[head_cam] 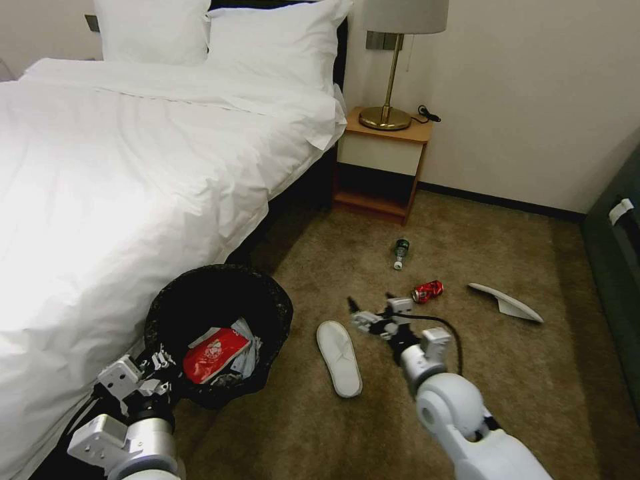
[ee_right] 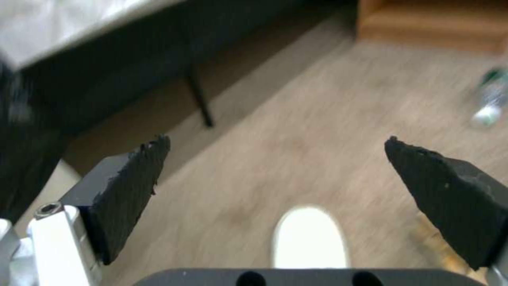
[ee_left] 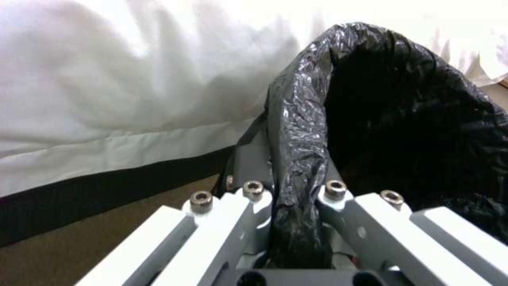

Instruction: Pick up the trash bin, then pick up the garbage on the floor and place it into the trash bin.

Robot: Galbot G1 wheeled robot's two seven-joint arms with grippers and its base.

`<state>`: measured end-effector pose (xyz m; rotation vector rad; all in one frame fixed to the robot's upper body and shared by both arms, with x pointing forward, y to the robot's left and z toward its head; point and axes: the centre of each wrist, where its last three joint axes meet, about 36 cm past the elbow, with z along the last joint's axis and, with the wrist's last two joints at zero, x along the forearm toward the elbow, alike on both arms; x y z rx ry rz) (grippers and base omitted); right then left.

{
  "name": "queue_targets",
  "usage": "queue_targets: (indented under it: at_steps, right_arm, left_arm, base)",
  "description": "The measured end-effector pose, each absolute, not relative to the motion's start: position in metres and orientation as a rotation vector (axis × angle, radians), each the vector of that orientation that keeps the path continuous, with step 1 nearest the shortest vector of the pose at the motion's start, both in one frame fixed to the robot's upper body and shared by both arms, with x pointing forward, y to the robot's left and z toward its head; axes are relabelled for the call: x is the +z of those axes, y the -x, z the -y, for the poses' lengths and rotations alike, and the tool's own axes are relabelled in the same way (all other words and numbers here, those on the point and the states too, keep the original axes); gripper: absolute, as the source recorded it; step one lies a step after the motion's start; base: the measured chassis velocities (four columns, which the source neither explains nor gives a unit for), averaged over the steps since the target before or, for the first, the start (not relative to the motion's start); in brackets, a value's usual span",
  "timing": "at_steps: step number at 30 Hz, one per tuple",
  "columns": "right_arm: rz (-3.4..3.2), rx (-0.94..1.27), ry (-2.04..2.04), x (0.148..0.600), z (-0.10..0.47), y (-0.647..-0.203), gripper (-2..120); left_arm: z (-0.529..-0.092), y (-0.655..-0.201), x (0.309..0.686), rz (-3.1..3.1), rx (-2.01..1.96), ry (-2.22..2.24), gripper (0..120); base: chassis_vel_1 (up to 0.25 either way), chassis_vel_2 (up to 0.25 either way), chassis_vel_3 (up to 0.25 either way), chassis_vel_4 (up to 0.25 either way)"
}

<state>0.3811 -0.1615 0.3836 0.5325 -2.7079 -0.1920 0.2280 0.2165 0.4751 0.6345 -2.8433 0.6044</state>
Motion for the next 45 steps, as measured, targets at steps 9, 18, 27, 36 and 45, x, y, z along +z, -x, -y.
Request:
queue_targets:
  at_steps: [9,18,27,36,45]
  right_arm:
    - [2.539,-0.185,-0.637,0.372,0.13,-0.404,100]
    - [2.414,-0.095,-0.637,0.338,0.092,-0.435,100]
    - [2.337,-0.021,-0.537,0.308,0.081,-0.458,100]
    - [2.336,0.021,-0.478,0.297,0.09,-0.469,100]
    - [2.334,0.093,-0.437,0.281,0.104,-0.48,100]
  left_arm:
    - [-0.217,-0.23,0.476,2.846,0.608,-0.643,4]
    - [-0.219,-0.233,0.474,2.847,0.608,-0.66,4]
    - [-0.224,-0.235,0.474,2.851,0.609,-0.675,4]
    - [-0.225,-0.237,0.472,2.849,0.612,-0.668,4]
    - [-0.225,-0.238,0.471,2.848,0.611,-0.665,4]
  base:
    - [0.0,0.0,0.0,0.0]
    - [0.0,0.0,0.0,0.0]
    - [0.0,0.0,0.0,0.0]
    - [0.0,0.0,0.0,0.0]
    - [0.0,0.0,0.0,0.0]
